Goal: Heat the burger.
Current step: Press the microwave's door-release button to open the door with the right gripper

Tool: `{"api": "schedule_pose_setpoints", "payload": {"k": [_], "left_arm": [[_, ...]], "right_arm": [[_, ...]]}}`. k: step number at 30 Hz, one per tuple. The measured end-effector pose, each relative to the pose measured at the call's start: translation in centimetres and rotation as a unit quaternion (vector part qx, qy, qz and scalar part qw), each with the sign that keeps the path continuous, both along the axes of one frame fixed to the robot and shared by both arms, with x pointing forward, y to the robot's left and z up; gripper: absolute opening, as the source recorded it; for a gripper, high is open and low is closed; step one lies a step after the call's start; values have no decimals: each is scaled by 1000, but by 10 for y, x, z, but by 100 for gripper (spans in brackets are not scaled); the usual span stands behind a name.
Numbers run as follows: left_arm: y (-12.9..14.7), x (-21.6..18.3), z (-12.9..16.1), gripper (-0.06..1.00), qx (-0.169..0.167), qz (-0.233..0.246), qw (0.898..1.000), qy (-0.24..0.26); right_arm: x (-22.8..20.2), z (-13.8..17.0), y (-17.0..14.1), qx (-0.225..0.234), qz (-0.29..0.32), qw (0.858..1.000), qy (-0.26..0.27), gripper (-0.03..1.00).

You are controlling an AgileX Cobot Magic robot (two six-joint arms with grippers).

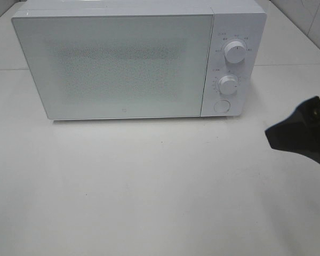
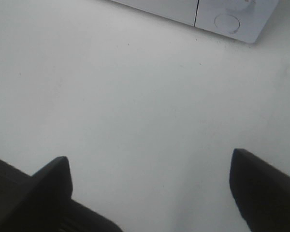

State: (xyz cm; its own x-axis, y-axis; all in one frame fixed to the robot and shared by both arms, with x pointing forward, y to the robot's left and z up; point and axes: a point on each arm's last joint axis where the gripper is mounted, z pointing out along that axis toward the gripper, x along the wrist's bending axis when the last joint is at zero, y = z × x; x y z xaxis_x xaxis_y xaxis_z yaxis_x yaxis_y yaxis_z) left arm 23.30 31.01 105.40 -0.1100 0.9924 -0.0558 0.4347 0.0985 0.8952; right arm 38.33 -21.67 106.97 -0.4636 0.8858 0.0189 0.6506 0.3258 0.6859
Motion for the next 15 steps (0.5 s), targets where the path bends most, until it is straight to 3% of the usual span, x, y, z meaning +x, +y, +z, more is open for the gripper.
{"api": "schedule_pose_setpoints", "payload": {"k": [15], "left_arm": [[0, 0, 0, 99, 0, 0, 1000, 0]], "right_arm": [[-65, 22, -43, -21, -10, 999, -23, 80]]}}
